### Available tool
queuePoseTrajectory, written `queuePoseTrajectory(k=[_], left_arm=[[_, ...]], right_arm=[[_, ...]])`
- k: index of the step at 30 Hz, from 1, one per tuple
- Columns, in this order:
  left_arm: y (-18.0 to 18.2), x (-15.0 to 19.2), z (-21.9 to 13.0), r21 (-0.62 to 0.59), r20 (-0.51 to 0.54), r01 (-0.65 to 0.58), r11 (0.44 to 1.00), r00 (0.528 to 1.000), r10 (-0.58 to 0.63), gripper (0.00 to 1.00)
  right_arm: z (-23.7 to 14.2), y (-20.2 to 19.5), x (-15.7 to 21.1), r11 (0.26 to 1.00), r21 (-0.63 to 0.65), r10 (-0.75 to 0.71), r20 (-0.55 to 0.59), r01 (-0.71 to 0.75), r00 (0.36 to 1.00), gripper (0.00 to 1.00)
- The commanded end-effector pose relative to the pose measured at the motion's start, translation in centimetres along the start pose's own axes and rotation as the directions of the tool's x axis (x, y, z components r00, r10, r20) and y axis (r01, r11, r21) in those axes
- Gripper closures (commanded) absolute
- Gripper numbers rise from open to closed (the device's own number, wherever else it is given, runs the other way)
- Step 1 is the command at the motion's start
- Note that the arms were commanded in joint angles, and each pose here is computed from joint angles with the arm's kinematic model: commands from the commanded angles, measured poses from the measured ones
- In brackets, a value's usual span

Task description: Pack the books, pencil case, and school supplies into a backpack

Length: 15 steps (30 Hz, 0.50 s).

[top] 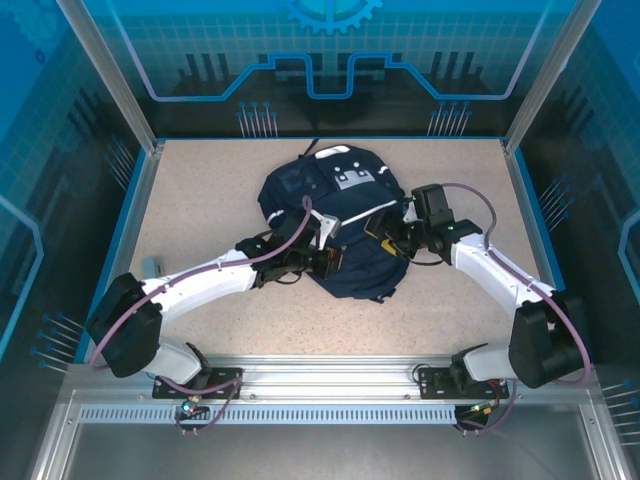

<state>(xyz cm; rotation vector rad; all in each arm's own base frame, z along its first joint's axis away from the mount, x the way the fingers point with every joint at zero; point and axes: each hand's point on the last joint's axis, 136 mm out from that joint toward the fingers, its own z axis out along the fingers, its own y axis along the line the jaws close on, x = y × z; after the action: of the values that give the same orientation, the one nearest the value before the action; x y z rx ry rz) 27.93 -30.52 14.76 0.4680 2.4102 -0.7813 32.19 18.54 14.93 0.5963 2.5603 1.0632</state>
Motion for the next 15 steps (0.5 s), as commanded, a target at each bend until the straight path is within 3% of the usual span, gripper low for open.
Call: queuePoseTrajectory(k=[1,6,15], left_arm=[[-2.0,-2.8,-0.6,0.063,0.076,-0.028,0.998,0.997,0.024,1.00],[-1.3,-2.4,-0.7,0.020,0.063,-0.024,1.000,0.998,0.023,1.00],[3.3,-1.6,-2.7,-0.234,0.056,-0.009,0.972,0.998,0.023,1.00]], right_arm=[[0.6,2.1,-0.1,0.996,-0.083,0.025,-0.023,-0.027,0.999,0.35],[1.5,3.8,-0.3,0.993,-0.120,-0.013,-0.038,0.009,0.999,0.37],[1.8,0.6,-1.2,0.999,0.046,0.008,0.026,-0.010,1.000,0.73]])
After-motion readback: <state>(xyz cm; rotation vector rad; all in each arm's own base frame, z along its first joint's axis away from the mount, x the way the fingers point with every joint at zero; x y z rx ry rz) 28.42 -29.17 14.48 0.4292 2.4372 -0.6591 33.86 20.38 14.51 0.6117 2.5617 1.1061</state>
